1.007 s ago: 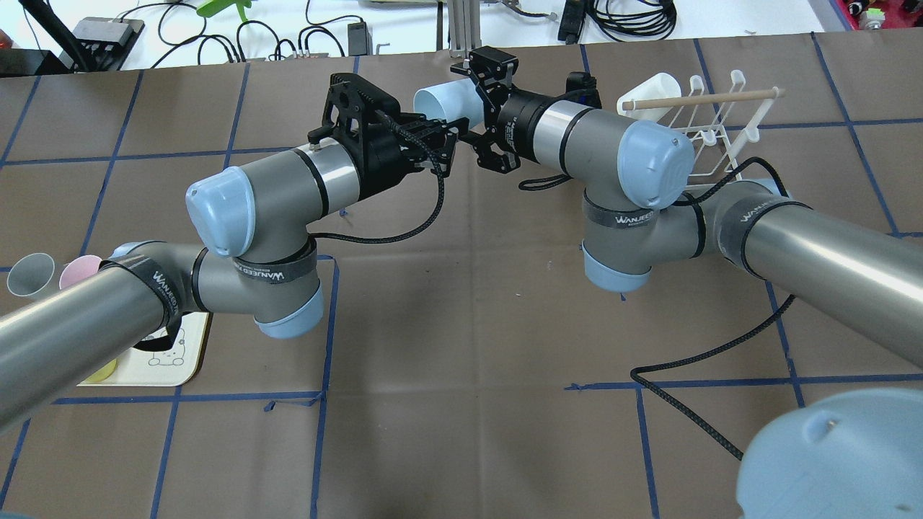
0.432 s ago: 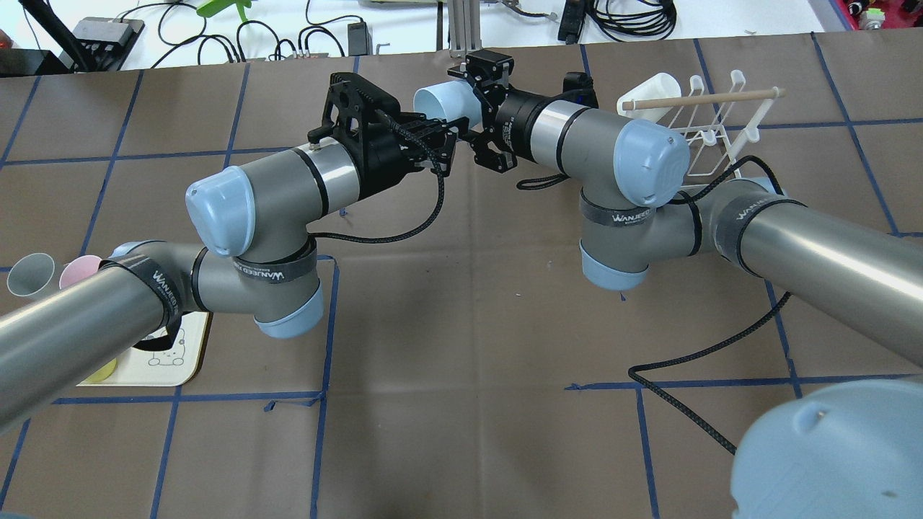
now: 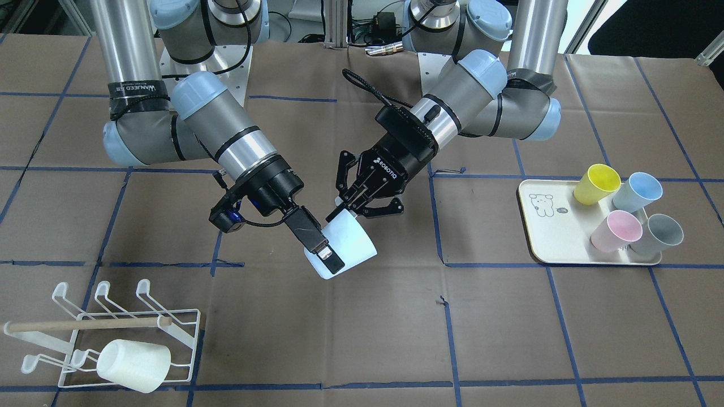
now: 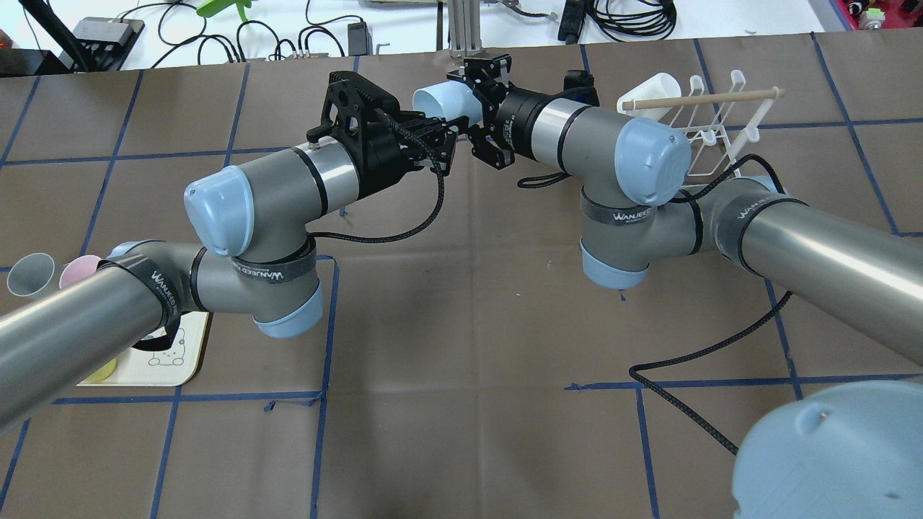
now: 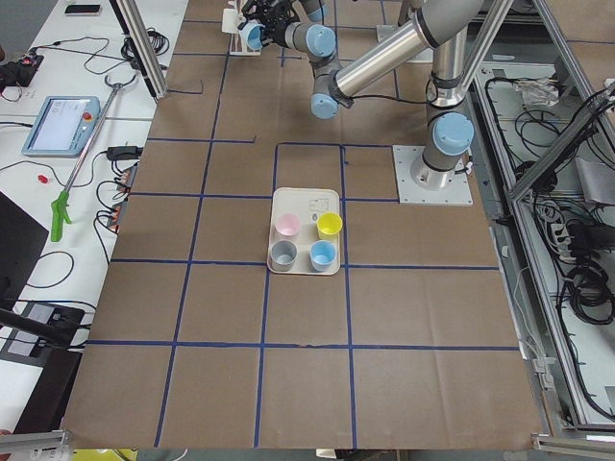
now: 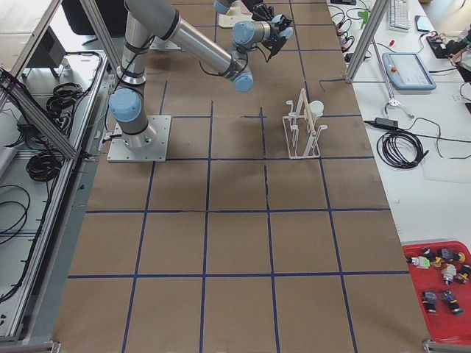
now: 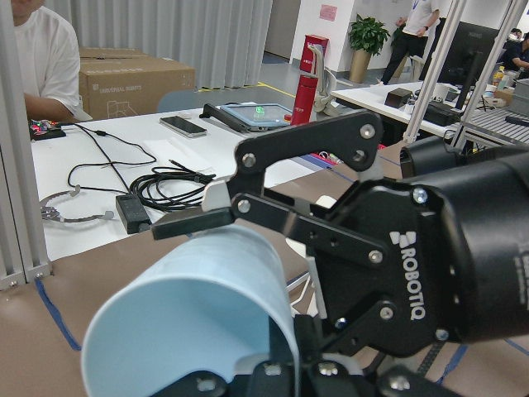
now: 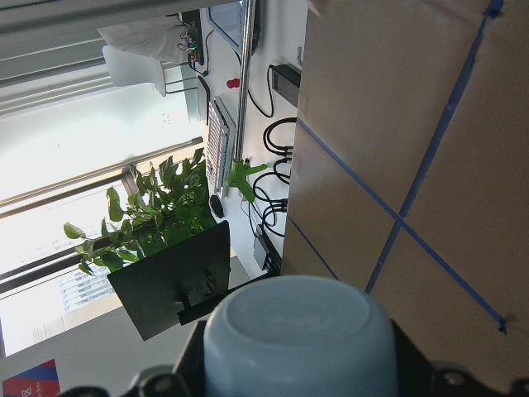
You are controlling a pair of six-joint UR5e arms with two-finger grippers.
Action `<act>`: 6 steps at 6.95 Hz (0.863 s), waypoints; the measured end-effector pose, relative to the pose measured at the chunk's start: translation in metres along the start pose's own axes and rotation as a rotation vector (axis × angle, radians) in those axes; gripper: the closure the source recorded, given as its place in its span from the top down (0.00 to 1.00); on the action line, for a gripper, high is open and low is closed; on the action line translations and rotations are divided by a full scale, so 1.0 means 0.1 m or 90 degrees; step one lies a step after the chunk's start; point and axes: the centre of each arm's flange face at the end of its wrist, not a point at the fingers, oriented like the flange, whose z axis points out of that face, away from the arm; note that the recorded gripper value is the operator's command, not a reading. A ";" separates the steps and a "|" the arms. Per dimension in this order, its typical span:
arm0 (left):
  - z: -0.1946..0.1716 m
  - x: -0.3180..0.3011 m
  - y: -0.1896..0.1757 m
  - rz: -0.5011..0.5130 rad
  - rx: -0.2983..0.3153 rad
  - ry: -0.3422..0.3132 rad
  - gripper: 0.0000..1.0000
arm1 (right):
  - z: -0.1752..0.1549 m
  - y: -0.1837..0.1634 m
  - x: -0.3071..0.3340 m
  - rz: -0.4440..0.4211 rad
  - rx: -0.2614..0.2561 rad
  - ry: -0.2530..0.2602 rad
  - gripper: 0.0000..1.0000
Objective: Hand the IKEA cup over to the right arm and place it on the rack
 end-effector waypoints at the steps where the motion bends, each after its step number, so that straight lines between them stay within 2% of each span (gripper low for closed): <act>1: -0.01 -0.01 -0.01 0.002 0.000 -0.008 0.85 | -0.01 0.00 -0.01 -0.001 0.000 -0.001 0.40; 2: -0.01 -0.01 -0.02 0.002 0.000 -0.012 0.99 | -0.01 0.01 -0.01 -0.002 -0.001 -0.001 0.39; 4: -0.04 -0.06 -0.03 -0.001 0.001 -0.019 0.99 | -0.01 0.01 -0.01 -0.002 -0.001 -0.001 0.39; 6: -0.25 -0.35 -0.09 -0.016 0.010 -0.053 0.99 | 0.00 0.00 -0.01 -0.003 -0.002 -0.002 0.39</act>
